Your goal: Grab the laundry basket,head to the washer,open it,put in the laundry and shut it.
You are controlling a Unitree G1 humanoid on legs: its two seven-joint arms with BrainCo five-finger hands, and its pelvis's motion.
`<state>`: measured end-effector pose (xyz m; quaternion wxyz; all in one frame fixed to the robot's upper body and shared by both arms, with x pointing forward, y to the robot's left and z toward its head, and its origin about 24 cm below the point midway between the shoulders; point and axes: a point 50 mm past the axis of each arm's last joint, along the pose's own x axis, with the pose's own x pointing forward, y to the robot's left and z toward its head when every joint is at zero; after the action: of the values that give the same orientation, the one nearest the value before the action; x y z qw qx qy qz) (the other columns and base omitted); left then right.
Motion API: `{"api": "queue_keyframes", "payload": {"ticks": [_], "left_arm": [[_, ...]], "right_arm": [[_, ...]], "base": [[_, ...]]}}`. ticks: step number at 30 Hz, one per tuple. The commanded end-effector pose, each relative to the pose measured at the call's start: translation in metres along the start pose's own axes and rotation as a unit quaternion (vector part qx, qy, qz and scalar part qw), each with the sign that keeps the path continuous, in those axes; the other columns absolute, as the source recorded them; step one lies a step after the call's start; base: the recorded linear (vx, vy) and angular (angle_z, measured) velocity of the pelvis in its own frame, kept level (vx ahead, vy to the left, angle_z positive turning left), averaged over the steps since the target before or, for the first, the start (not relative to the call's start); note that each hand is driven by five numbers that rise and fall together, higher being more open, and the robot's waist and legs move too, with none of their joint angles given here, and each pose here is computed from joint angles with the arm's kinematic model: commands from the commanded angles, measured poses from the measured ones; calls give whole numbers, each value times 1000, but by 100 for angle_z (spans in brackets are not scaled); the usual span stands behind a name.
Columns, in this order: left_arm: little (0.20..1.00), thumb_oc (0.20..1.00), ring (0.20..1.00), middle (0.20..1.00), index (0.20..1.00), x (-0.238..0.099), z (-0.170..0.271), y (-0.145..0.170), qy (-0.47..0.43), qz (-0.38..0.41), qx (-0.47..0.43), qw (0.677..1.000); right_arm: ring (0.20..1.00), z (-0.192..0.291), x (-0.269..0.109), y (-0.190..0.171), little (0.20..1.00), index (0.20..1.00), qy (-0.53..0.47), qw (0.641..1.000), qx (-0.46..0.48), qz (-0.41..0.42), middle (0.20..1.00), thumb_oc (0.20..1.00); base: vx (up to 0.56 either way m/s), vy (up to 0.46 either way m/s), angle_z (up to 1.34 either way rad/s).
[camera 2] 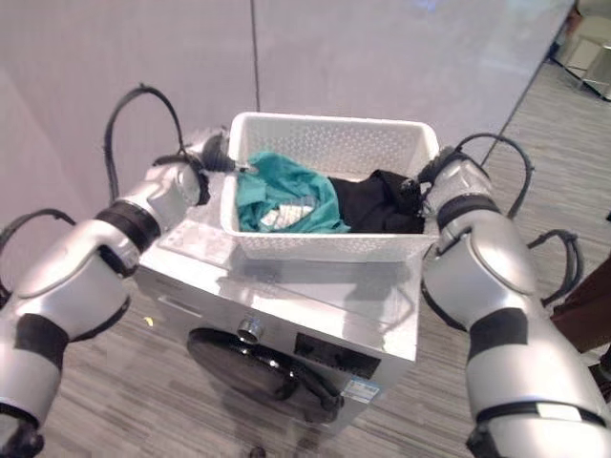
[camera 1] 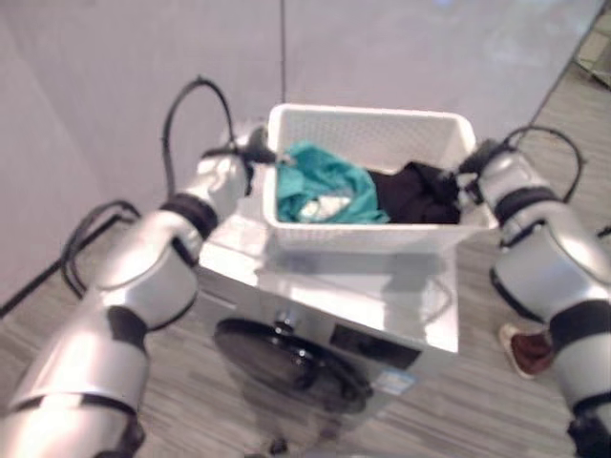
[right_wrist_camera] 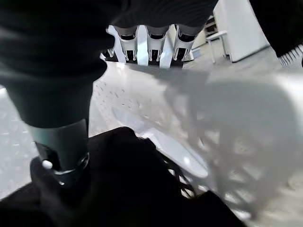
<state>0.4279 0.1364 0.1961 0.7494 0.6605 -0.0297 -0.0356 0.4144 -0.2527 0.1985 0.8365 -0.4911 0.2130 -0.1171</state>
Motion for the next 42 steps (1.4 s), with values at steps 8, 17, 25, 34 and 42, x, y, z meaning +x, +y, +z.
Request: {"api": "queue_keyframes", "payload": {"ticks": [8, 17, 25, 34, 42], "left_arm": [[1000, 1000, 1000, 1000, 1000, -20, 165, -1, -264, -11, 27, 964], [1000, 1000, 1000, 1000, 1000, -18, 162, 35, -265, 64, 23, 962], [1000, 1000, 1000, 1000, 1000, -22, 162, 77, -278, 146, 0, 949], [1000, 1000, 1000, 1000, 1000, -22, 149, 89, -272, 163, -39, 948], [1000, 1000, 1000, 1000, 1000, -22, 143, 95, -271, 170, -28, 947]], "right_arm": [[1000, 99, -32, -22, 1000, 1000, -162, 986, -29, -12, 1000, 1000], [1000, 92, -30, -30, 1000, 1000, -150, 988, -23, -24, 1000, 1000], [1000, 69, -23, -49, 1000, 1000, -131, 989, 56, -42, 1000, 1000], [1000, 58, -22, -65, 1000, 1000, -127, 987, 87, -53, 1000, 1000], [1000, 48, -22, -79, 1000, 1000, -118, 985, 104, -67, 1000, 1000]], "base": [[-42, -6, -3], [0, 0, 1], [20, 8, 2], [22, 1, 2], [2, 0, 1]]}}
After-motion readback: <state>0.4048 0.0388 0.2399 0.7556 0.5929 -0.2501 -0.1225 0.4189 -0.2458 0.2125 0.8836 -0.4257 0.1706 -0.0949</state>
